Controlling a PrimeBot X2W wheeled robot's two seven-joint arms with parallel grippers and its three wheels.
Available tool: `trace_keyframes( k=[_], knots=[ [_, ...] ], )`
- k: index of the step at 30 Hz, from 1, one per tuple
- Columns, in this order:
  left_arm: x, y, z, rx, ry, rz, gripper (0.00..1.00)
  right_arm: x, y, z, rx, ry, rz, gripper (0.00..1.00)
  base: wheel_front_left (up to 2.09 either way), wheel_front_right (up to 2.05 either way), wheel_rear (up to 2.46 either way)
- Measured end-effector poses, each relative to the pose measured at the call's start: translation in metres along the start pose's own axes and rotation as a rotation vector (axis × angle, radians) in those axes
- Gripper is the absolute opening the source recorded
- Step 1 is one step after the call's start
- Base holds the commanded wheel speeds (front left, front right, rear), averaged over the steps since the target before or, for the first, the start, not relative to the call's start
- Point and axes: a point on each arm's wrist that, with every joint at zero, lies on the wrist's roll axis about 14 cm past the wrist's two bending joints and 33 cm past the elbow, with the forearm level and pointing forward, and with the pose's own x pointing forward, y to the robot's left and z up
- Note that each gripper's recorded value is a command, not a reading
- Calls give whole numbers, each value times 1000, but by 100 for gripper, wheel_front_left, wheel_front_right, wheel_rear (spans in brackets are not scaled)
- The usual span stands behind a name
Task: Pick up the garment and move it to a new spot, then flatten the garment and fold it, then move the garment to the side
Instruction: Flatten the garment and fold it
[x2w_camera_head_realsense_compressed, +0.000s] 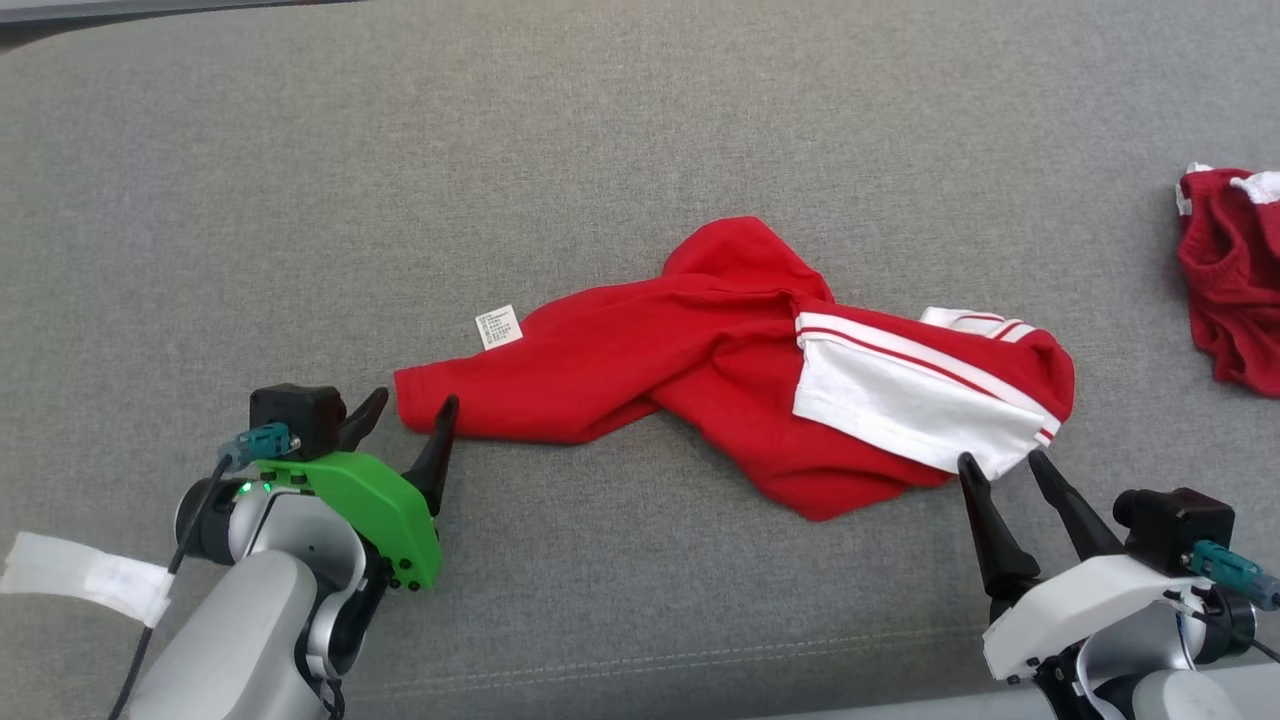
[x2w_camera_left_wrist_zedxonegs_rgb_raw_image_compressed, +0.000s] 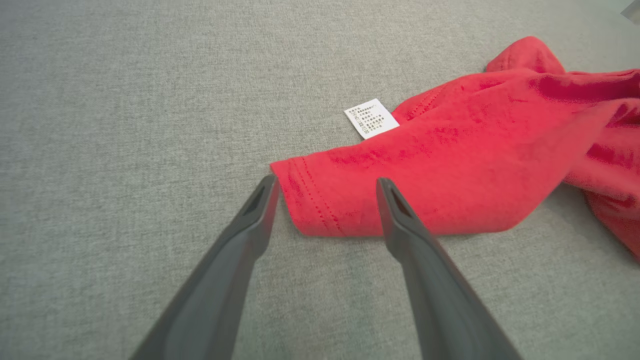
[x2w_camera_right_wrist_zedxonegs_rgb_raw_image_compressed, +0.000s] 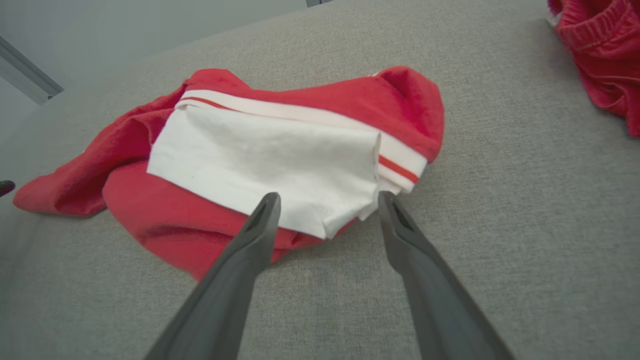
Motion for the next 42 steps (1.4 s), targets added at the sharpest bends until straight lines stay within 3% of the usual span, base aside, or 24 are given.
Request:
trace_keyframes(
  k=[9,10,11,12,13,14,27,35,42],
  knots=[
    [22,16,-13,-42,83,8,100,9,-4,-9,2,38,-8,100,0,0,0],
    [24,16,-17,-48,96,7,100,10,-4,-9,2,37,-8,85,0,0,0],
    [26,15,-20,-55,106,2,97,10,-4,-9,3,38,-8,61,0,0,0],
    [27,15,-21,-59,112,0,49,11,-4,-10,3,40,-8,40,0,0,0],
    [29,15,-20,-59,109,0,15,11,-4,-11,4,47,-8,17,0,0,0],
    [31,16,-20,-60,106,-2,0,11,-4,-12,5,47,-7,0,0,0,0],
    [34,19,10,-33,-35,14,0,4,-4,19,1,-58,-15,0,0,0,0],
    [22,19,60,19,-200,18,0,-2,-2,75,-17,-242,-7,0,0,0,0],
    [2,14,130,123,-384,15,0,6,5,157,-115,-467,51,0,0,0,0]
  ],
)
